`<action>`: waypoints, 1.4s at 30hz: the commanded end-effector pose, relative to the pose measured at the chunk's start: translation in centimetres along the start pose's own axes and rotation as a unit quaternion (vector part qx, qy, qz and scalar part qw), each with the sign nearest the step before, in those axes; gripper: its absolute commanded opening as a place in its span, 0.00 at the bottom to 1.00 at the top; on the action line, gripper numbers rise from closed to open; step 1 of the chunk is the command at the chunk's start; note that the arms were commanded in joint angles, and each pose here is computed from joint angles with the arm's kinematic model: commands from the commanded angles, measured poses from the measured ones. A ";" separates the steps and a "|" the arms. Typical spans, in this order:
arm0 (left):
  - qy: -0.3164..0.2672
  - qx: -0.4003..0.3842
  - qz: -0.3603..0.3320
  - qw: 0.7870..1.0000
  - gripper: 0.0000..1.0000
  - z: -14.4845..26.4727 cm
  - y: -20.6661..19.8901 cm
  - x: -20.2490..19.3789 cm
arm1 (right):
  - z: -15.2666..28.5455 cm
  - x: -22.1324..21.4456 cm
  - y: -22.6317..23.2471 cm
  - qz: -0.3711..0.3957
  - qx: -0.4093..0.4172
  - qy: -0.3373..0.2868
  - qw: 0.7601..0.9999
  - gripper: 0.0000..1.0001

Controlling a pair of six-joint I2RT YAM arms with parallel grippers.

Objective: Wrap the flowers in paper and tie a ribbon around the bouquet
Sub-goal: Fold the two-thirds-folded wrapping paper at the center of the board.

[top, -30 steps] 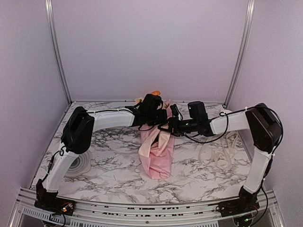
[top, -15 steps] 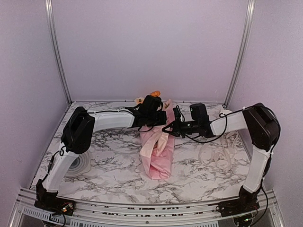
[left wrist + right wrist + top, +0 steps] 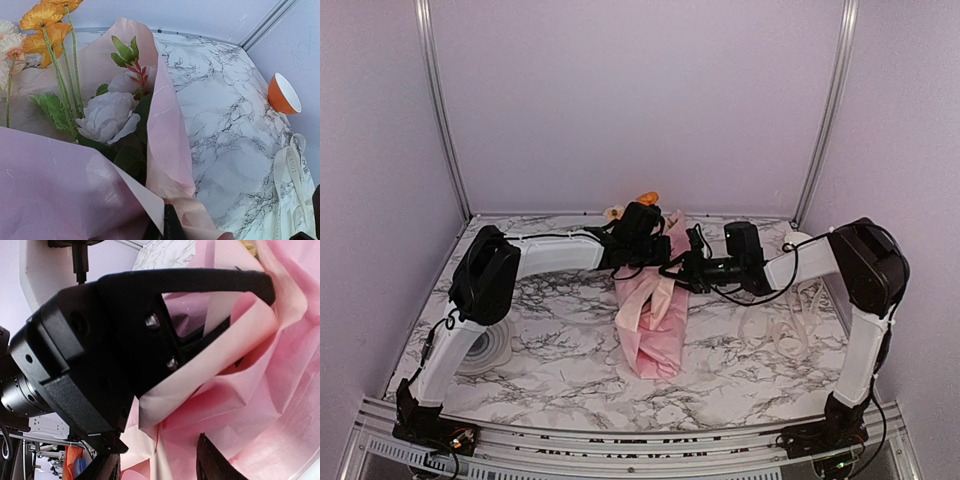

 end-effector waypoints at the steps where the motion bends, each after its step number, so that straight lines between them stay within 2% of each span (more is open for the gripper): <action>1: 0.025 0.004 -0.006 1.000 0.00 -0.4 0.8 -1.3 | -1.1 1.2 1.0 0.025 0.017 -0.005 1.000 0.49; 4: 0.024 -0.001 -0.005 1.000 0.00 -0.3 0.6 -1.3 | -1.6 0.9 0.2 0.016 0.007 0.000 1.000 0.42; 11: 0.027 -0.009 -0.004 1.000 0.00 -0.2 0.5 -1.5 | -2.3 0.9 -1.2 0.005 -0.007 0.004 1.000 0.00; 13: 0.024 -0.012 -0.007 1.000 0.02 0.1 0.3 -1.2 | -2.1 0.7 -1.7 0.001 -0.014 0.004 1.000 0.00; 17: 0.005 -0.013 -0.028 1.000 0.37 2.0 -0.5 0.3 | -2.0 -0.1 -3.0 -0.015 -0.016 0.008 1.000 0.00; 19: -0.009 -0.010 -0.045 0.999 0.49 3.4 -1.1 1.5 | -2.1 -0.5 -3.5 -0.020 -0.013 0.010 1.000 0.00; 22: -0.020 -0.009 -0.070 0.997 0.58 5.8 -2.0 2.8 | -2.2 -0.8 -3.7 -0.021 -0.011 0.013 1.000 0.00; 25: -0.012 -0.011 -0.091 0.996 0.62 8.6 -2.6 3.2 | -2.3 -0.8 -3.8 -0.023 -0.008 0.013 1.000 0.00; 28: 0.019 0.004 -0.086 0.996 0.63 12.2 -1.7 1.2 | -2.3 -0.7 -3.8 -0.021 -0.005 0.011 1.000 0.00; 33: 0.087 0.009 -0.058 0.994 0.67 17.0 0.5 -5.3 | -2.2 -0.9 -3.6 -0.022 0.000 0.010 1.000 0.00; 38: 0.151 -0.019 -0.037 0.988 0.69 17.7 1.1 -10.9 | -2.2 -0.8 -3.6 -0.019 -0.001 0.011 1.000 0.00; 42: 0.168 -0.021 -0.025 0.985 0.69 17.0 1.6 -12.2 | -2.2 -0.8 -3.6 -0.018 -0.004 0.010 1.000 0.00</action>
Point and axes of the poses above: each gripper's point midway between its finger pads, its own z axis back along the fingers, its own y axis along the line the jaws close on, x = y × z, the point moved 4 cm from there along z, back along the fingers, and after that the axes turned 14 degrees about z, right-handed, at the moved point
